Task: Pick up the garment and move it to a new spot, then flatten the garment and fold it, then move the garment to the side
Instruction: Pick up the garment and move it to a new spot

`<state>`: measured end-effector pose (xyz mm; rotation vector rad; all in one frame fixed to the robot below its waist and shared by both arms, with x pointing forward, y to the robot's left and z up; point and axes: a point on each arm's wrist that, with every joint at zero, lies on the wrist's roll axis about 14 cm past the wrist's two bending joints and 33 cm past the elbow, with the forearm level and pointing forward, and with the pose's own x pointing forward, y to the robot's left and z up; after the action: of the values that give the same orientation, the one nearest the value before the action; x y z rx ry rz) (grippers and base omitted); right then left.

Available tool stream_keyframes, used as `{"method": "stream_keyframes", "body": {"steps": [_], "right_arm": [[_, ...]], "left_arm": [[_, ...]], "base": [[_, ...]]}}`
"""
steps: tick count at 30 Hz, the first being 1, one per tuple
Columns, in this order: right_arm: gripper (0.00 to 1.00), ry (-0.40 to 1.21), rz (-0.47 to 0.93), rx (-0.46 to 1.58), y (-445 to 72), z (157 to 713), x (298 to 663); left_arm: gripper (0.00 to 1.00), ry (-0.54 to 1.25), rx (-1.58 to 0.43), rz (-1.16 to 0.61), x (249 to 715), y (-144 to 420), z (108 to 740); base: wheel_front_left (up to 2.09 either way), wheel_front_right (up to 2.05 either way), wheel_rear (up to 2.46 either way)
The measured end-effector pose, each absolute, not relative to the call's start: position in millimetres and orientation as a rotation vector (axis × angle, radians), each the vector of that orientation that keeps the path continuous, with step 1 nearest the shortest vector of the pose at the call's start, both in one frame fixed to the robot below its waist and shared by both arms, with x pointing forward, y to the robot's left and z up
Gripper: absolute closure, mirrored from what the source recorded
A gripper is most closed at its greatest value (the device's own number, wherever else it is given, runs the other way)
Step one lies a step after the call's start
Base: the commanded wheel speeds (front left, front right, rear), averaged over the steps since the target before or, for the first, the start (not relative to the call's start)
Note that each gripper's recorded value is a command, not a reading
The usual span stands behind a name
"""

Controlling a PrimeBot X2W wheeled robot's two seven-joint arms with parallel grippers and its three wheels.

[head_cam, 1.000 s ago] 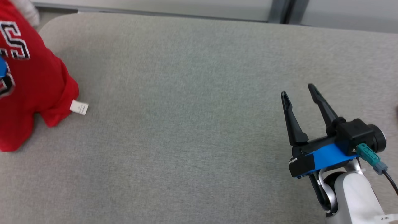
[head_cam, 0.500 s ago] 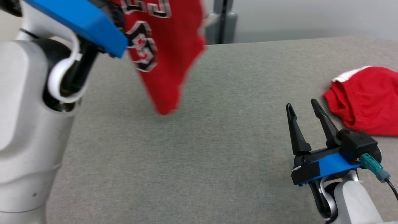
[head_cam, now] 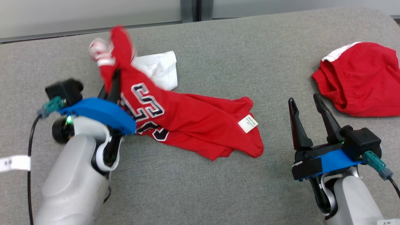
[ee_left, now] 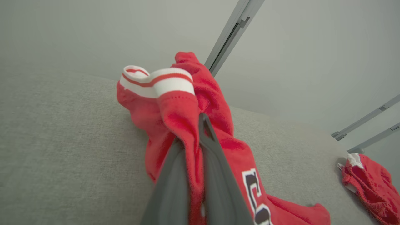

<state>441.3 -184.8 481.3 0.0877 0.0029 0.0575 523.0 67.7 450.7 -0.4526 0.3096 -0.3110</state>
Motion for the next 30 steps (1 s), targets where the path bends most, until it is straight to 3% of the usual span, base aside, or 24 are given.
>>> {"method": "stream_keyframes", "body": {"steps": [3,4,5,6,7,20,30], "right_arm": [[0.00,0.012,0.057,0.087,-185.1,477.0,442.3],[0.00,0.015,0.056,0.087,-185.3,475.7,442.4],[0.00,0.016,0.056,0.086,-185.1,475.1,442.8],[0.00,0.014,0.057,0.084,-184.7,475.2,443.2],[0.00,0.014,0.059,0.081,-184.0,475.4,443.6],[0.00,-0.035,0.128,0.088,-159.1,496.1,438.3],[0.00,-0.026,0.150,0.100,-149.2,494.3,411.9]], "left_arm": [[1.00,0.381,-0.425,-0.207,513.8,93.9,409.7],[0.81,0.385,-0.416,-0.185,512.8,100.9,403.7],[0.55,0.384,-0.411,-0.165,511.9,107.5,399.6],[0.10,0.379,-0.415,-0.150,511.5,112.1,398.2],[0.00,0.377,-0.420,-0.145,510.2,114.6,397.6],[0.00,0.159,-0.279,-0.173,504.1,148.3,459.0],[0.00,0.057,-0.227,-0.105,440.3,171.4,481.4]], "base": [[0.00,0.00,0.00],[0.00,0.00,0.00],[0.00,0.00,0.00],[0.00,0.00,0.00],[0.00,0.00,0.00],[0.00,0.00,0.00],[0.00,0.00,0.00]]}}
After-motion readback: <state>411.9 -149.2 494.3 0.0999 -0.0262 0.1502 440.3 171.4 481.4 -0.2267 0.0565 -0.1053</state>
